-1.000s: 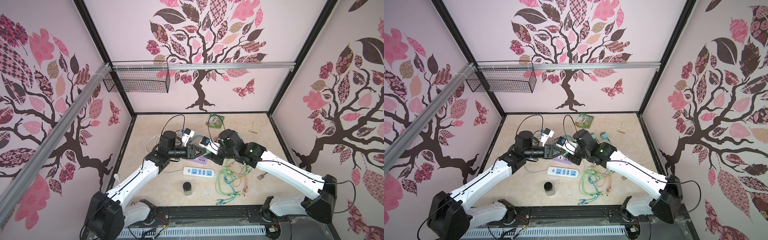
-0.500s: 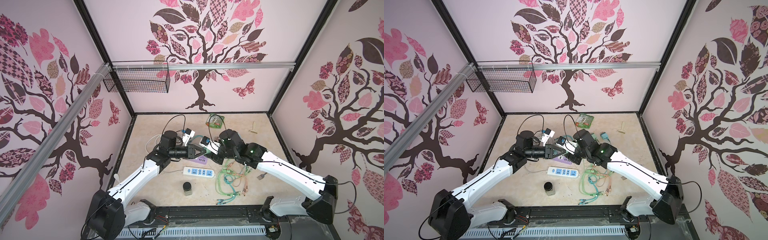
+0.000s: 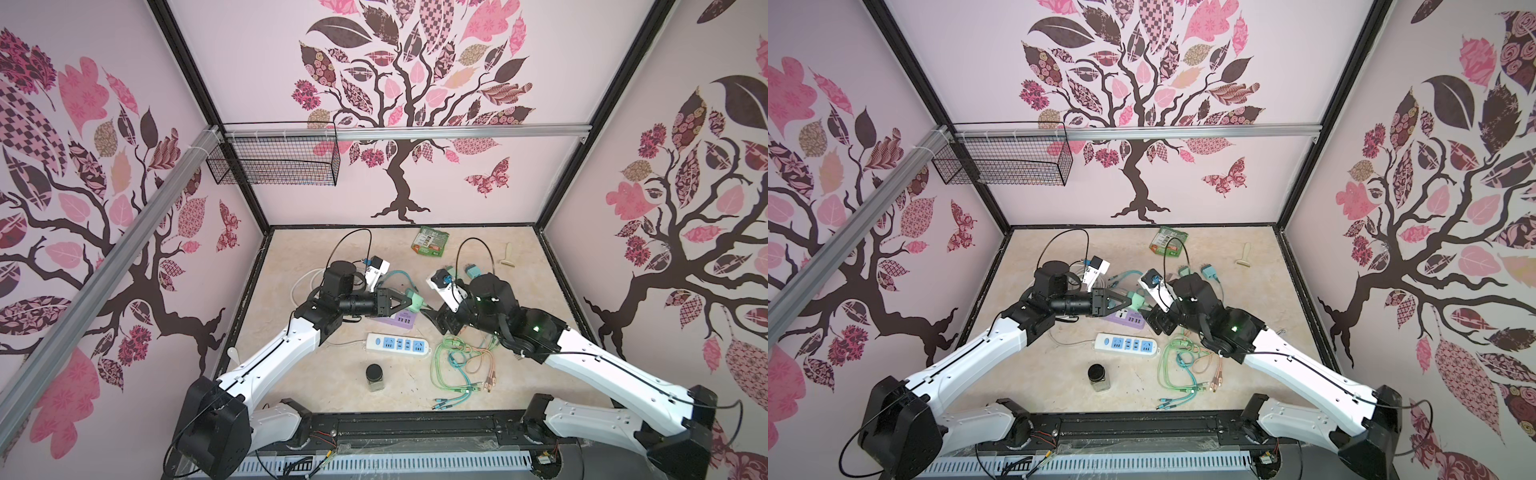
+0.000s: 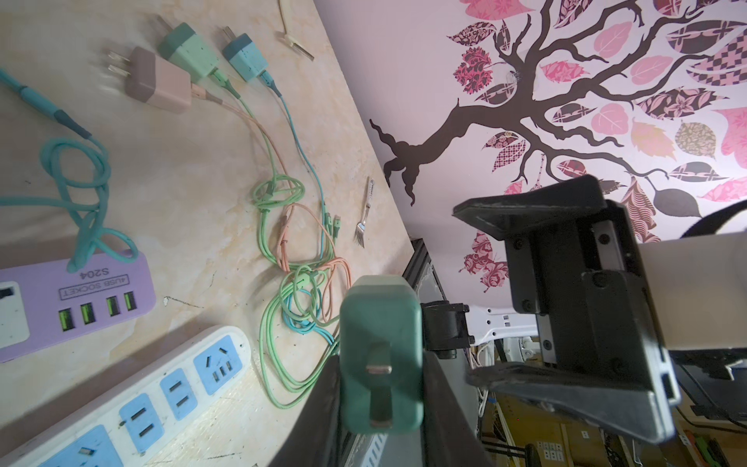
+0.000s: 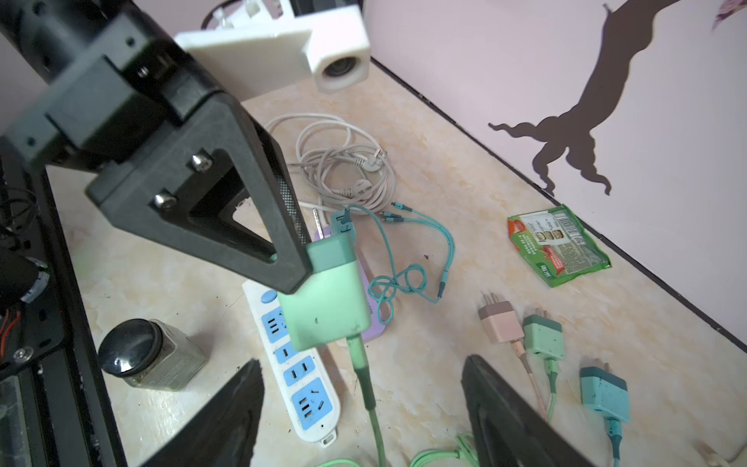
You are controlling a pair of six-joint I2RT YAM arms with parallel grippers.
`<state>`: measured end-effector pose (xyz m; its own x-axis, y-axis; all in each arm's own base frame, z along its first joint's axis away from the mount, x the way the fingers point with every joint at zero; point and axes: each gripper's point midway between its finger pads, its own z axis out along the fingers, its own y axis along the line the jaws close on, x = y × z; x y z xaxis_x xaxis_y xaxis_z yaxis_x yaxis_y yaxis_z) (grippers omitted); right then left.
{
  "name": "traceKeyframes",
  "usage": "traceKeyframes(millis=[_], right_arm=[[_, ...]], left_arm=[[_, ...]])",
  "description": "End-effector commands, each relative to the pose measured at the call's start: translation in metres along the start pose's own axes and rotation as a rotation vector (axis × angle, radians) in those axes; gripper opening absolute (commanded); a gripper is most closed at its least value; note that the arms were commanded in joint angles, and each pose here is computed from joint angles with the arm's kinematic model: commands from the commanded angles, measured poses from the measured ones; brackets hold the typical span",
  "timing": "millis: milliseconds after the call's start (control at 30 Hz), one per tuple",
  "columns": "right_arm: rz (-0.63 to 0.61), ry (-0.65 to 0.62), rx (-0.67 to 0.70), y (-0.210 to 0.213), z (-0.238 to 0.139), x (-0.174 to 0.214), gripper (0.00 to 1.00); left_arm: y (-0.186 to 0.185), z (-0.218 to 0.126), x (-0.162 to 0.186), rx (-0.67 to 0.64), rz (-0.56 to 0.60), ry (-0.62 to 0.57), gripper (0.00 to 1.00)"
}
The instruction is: Insert the plug
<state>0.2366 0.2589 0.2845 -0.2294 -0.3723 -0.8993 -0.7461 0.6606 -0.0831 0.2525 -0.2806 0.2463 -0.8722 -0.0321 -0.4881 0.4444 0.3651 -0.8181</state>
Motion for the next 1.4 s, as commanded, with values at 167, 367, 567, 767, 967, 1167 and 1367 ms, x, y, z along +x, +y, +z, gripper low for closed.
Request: traceKeyframes(millis=[167,367,567,767,967,1167,1367], right_arm=[[0.362,-0.289,-0.184,0.019,-0.052,-0.037,0.78],[0.499,-0.388,-0.389,0.043,-0.053,-0.037,0.72],[0.578,-0.458,-0.478,0.045,-0.053,-0.040,0.68],[0.676,-0.566,-0.516,0.023,-0.060,-0.047,0.66],[0.686,-0.597,-0.549,0.021,-0.057,-0.057,0.65],[0.710,-0.634,-0.587,0.020,-0.054,-0.065,0.65],[0.706,-0.693,-0.592,0.016,-0.059,-0.078,0.64]], left_arm=[[-0.018,-0.002,-0.033,0.033,0.085,-0.131,0.00],[-0.043,-0.007,-0.048,0.147,0.129,-0.215,0.00],[-0.063,-0.017,-0.050,0.242,0.172,-0.260,0.00],[-0.078,-0.026,-0.048,0.327,0.184,-0.288,0.00],[-0.092,-0.030,-0.047,0.394,0.204,-0.303,0.00],[-0.115,-0.030,-0.038,0.478,0.257,-0.309,0.00],[-0.127,-0.023,-0.032,0.526,0.274,-0.300,0.00]])
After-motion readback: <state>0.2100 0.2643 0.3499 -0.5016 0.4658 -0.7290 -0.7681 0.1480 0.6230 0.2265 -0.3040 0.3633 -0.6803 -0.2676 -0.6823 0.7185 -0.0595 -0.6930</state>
